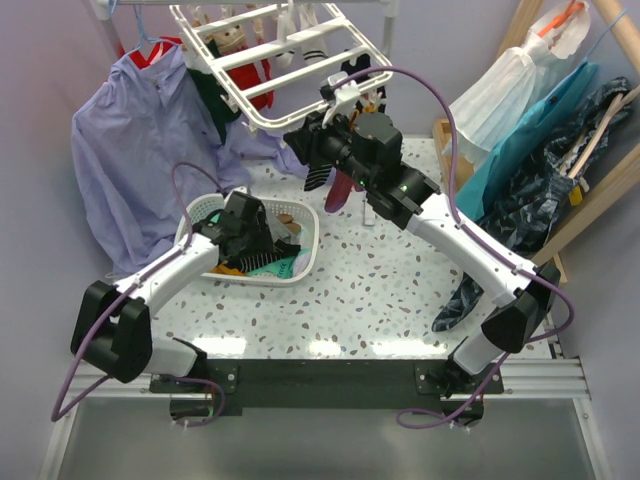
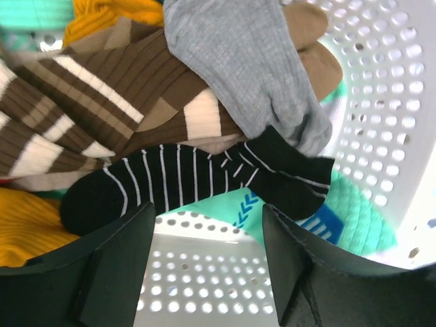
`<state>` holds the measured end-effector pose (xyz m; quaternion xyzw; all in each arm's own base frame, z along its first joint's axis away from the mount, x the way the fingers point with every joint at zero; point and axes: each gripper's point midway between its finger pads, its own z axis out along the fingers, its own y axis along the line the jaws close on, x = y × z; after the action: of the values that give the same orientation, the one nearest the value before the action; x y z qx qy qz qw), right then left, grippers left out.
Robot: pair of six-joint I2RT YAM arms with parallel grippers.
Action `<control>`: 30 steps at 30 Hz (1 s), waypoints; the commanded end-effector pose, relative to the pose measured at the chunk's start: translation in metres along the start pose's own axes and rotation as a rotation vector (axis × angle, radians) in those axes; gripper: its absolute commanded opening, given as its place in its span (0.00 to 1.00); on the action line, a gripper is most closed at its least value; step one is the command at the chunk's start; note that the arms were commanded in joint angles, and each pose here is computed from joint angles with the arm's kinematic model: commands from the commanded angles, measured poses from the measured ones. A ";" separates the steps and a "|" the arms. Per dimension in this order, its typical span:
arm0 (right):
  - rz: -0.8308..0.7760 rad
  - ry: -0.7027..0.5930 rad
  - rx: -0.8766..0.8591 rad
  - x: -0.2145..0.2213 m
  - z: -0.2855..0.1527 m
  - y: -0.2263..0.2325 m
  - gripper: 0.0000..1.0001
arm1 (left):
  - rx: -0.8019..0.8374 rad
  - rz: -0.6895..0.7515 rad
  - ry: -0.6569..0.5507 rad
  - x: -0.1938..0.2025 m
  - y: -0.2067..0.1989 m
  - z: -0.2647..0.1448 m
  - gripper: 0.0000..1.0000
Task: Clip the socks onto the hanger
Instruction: Open the clamp at the hanger, then adjust the sock in the bin.
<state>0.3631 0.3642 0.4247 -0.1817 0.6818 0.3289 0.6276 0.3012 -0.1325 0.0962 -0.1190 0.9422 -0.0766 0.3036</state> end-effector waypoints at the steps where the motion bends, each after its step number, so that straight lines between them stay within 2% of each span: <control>1: -0.016 -0.019 0.015 -0.007 -0.004 -0.004 0.00 | -0.025 -0.187 -0.043 -0.004 -0.002 0.017 0.64; 3: -0.016 -0.025 0.020 -0.009 -0.005 -0.005 0.00 | -0.064 -0.218 -0.066 -0.004 0.005 0.023 0.60; 9: -0.015 -0.019 0.020 -0.005 -0.005 -0.007 0.00 | -0.138 -0.319 -0.113 -0.005 0.017 0.038 0.58; 20: -0.018 -0.012 0.015 -0.004 -0.004 -0.007 0.00 | -0.192 -0.327 -0.131 -0.004 0.023 0.062 0.57; 23: -0.017 -0.006 0.013 -0.002 -0.003 -0.007 0.00 | -0.208 -0.319 -0.114 0.001 0.025 0.068 0.50; 26: -0.017 -0.009 0.016 -0.002 -0.003 -0.008 0.00 | -0.210 -0.307 -0.096 0.004 0.024 0.068 0.36; 27: -0.017 -0.009 0.016 -0.003 -0.003 -0.008 0.00 | -0.212 -0.296 -0.098 0.003 0.024 0.067 0.25; 30: -0.018 -0.010 0.017 -0.004 -0.004 -0.009 0.00 | -0.211 -0.261 -0.114 -0.008 0.023 0.057 0.09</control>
<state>0.3657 0.3626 0.4197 -0.1819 0.6845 0.3252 0.6265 0.3213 -0.1127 0.0288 -0.2806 0.9113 -0.0070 0.3012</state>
